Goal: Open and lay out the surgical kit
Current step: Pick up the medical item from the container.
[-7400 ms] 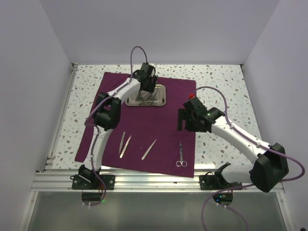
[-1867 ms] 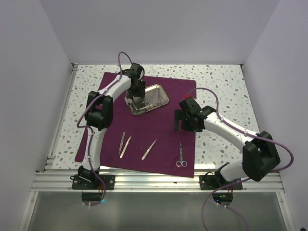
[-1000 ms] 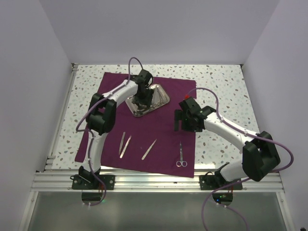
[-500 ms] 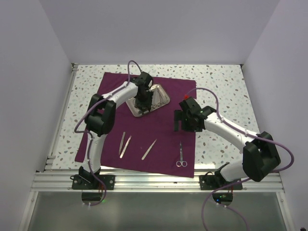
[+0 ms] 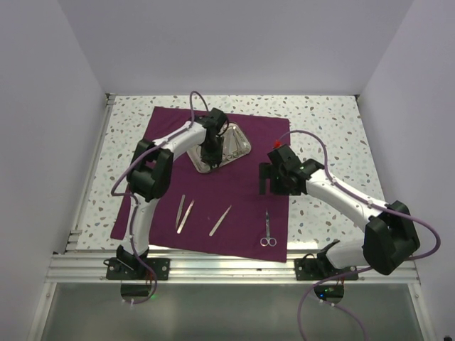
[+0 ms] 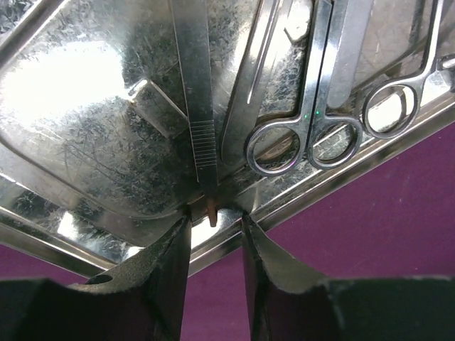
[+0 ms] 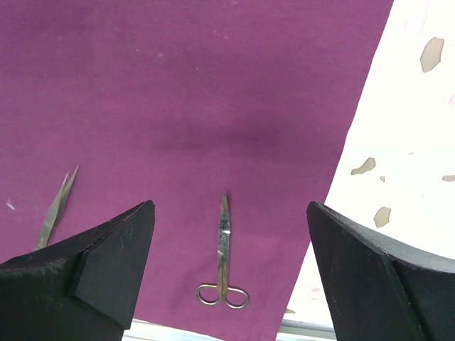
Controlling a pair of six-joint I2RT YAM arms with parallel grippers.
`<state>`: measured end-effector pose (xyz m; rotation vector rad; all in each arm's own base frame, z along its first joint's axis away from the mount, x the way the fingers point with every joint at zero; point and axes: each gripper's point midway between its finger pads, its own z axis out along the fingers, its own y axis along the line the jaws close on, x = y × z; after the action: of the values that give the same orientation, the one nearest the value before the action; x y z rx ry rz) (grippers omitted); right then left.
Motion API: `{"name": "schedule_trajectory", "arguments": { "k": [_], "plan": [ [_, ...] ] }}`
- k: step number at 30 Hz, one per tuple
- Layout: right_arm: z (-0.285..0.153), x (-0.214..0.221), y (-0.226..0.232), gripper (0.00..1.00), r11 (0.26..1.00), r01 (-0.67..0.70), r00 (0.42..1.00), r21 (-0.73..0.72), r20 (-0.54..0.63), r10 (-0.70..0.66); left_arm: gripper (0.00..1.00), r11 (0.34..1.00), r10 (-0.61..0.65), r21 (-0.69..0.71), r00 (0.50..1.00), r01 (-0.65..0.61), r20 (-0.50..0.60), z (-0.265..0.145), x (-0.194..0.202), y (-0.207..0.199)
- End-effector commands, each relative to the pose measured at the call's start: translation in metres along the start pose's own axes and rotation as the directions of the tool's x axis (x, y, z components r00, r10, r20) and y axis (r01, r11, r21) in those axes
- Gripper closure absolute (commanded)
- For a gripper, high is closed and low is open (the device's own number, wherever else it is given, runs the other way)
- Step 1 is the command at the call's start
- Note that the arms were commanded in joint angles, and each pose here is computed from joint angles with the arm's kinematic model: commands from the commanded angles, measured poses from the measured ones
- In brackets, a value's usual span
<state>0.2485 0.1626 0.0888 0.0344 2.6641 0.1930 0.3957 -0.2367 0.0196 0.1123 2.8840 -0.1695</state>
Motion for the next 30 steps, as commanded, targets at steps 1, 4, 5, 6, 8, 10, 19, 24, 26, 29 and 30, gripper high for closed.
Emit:
{"name": "schedule_trajectory", "arguments": {
  "k": [1,4,5,6,8,10,19,24,26,29,30],
  "plan": [
    [-0.005,-0.005,-0.002,0.08,1.0,-0.005,0.999,-0.003,0.032,0.005,0.62,0.984,0.0,-0.176,0.996,-0.016,-0.091,0.029,0.031,0.034],
    [-0.005,-0.004,-0.002,0.08,1.0,-0.006,1.0,-0.005,0.029,0.006,0.62,0.98,-0.002,-0.199,0.996,-0.015,-0.085,0.035,0.03,0.038],
    [-0.005,-0.004,-0.003,0.08,1.0,-0.006,1.0,-0.004,0.03,0.006,0.63,0.98,-0.002,-0.198,0.996,-0.015,-0.084,0.038,0.03,0.038],
    [-0.005,-0.004,-0.003,0.08,1.0,-0.003,1.0,-0.005,0.029,0.003,0.64,0.98,-0.003,-0.2,0.996,-0.014,-0.086,0.04,0.031,0.038],
    [-0.006,-0.001,-0.004,0.08,1.0,-0.002,1.0,-0.006,0.025,0.002,0.66,0.98,-0.012,-0.201,0.997,-0.004,-0.076,0.045,0.029,0.038],
    [-0.006,0.002,-0.005,0.08,1.0,0.0,1.0,-0.008,0.018,0.0,0.67,0.98,-0.02,-0.199,0.998,0.008,-0.057,0.045,0.023,0.036],
    [-0.006,0.006,-0.005,0.08,1.0,0.008,1.0,-0.02,0.01,-0.008,0.68,0.978,-0.033,-0.207,0.999,0.035,0.011,0.033,-0.007,0.033],
    [-0.007,0.004,-0.005,0.08,1.0,0.022,1.0,-0.022,0.02,-0.021,0.69,0.975,-0.037,-0.217,0.999,0.039,0.017,0.031,-0.011,0.035],
    [-0.007,0.004,-0.005,0.08,0.999,0.023,1.0,-0.022,0.02,-0.023,0.69,0.974,-0.044,-0.221,0.999,0.047,0.019,0.03,-0.012,0.039],
    [-0.006,0.004,-0.004,0.08,0.999,0.031,0.999,-0.024,0.016,-0.031,0.69,0.974,-0.046,-0.22,0.999,0.046,0.007,0.032,-0.01,0.04],
    [-0.006,0.004,-0.005,0.08,0.999,0.03,0.999,-0.024,0.019,-0.029,0.69,0.974,-0.046,-0.22,0.999,0.045,0.001,0.033,-0.009,0.04]
  ]
}}
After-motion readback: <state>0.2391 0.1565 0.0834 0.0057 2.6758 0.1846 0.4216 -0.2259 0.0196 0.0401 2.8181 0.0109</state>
